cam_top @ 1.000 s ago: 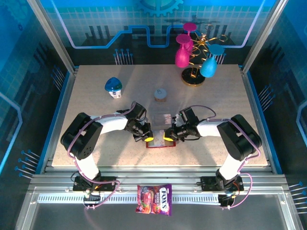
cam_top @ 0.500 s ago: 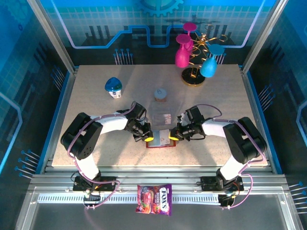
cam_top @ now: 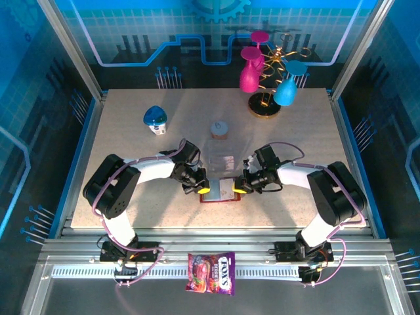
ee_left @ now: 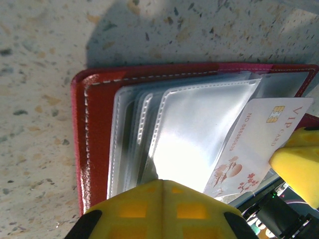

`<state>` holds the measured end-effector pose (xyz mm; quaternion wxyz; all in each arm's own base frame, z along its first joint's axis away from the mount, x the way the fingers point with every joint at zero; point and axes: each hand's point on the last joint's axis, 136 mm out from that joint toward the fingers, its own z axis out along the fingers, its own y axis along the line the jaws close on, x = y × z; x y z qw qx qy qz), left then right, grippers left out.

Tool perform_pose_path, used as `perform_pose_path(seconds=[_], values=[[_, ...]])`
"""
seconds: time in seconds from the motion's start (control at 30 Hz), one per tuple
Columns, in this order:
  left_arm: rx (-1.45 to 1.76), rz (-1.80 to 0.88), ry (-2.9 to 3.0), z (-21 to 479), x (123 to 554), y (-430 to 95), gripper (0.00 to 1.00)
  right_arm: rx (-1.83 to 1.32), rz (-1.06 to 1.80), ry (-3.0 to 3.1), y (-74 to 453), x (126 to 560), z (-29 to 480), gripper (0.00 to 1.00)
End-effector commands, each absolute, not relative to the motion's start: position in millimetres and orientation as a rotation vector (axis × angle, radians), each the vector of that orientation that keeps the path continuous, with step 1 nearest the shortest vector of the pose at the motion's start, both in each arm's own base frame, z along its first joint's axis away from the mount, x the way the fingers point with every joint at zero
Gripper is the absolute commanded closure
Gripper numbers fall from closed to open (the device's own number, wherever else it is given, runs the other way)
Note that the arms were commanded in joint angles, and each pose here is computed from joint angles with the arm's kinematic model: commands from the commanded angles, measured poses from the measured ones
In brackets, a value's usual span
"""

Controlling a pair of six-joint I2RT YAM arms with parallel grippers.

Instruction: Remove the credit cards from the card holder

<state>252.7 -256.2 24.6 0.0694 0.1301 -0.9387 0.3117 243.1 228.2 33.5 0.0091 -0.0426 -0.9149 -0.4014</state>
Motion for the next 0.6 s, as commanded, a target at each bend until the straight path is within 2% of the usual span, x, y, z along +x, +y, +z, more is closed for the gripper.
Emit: perform_pose_path(seconds=[0.0,0.2,0.4,0.57], values=[[0.405,0.810,-2.822,10.2,239.3,-245.6,0.94,-0.134,-1.236,-2.886,222.2,247.7,40.5,0.95],[0.404,0.818,-2.826,11.3,240.8,-246.2,0.93,-0.142,-1.247,-2.888,222.9,249.0,43.7,0.95],[0.407,0.817,-2.824,10.3,240.9,-246.3,0.92,-0.150,-1.333,-2.841,236.4,248.2,49.9,0.89],[0.405,0.822,-2.823,10.6,241.1,-247.0,0.91,-0.133,-1.329,-2.835,246.0,246.0,50.5,0.88]])
